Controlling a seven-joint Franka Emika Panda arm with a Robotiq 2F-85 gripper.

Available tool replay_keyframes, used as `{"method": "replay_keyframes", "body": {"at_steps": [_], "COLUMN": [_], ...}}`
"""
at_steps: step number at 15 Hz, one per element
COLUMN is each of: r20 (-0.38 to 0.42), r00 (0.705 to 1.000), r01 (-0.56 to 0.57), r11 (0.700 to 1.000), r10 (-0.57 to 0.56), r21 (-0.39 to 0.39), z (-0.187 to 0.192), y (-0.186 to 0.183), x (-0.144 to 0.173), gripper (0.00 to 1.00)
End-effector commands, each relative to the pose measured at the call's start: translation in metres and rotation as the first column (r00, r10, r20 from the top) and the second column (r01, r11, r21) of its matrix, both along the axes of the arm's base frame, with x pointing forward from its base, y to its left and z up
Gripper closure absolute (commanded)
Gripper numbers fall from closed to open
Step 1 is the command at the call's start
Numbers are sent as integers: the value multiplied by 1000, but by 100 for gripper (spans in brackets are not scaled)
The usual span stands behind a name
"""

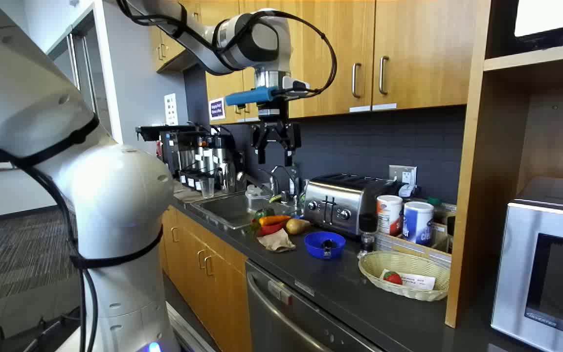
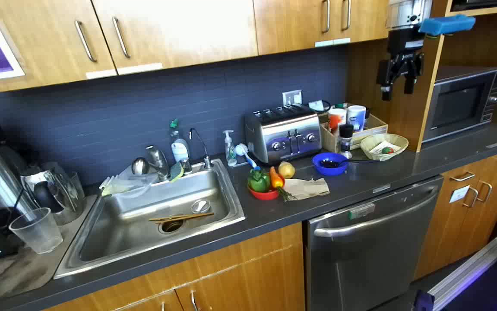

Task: Open the top left cabinet door

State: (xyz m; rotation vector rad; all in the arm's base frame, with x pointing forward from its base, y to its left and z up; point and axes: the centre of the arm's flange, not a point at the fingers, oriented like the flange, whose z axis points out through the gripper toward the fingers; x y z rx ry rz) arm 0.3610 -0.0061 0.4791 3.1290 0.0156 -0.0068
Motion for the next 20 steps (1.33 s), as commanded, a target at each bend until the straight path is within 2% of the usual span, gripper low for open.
{"method": "replay_keyframes", "body": {"at_steps": [1,13,16,20], "r20": [0,-2,38,151], "r00": [1000,1000,998,981], "r01": [0,-11,-47,-120], "r11": [1000,1000,999,993], "r10": [0,11,47,120], "r21": [0,-7,0,-3], "z": [0,-1,4,22], "y": [0,1,10,23], "x": [0,1,1,5], "gripper": [0,0,0,0]}}
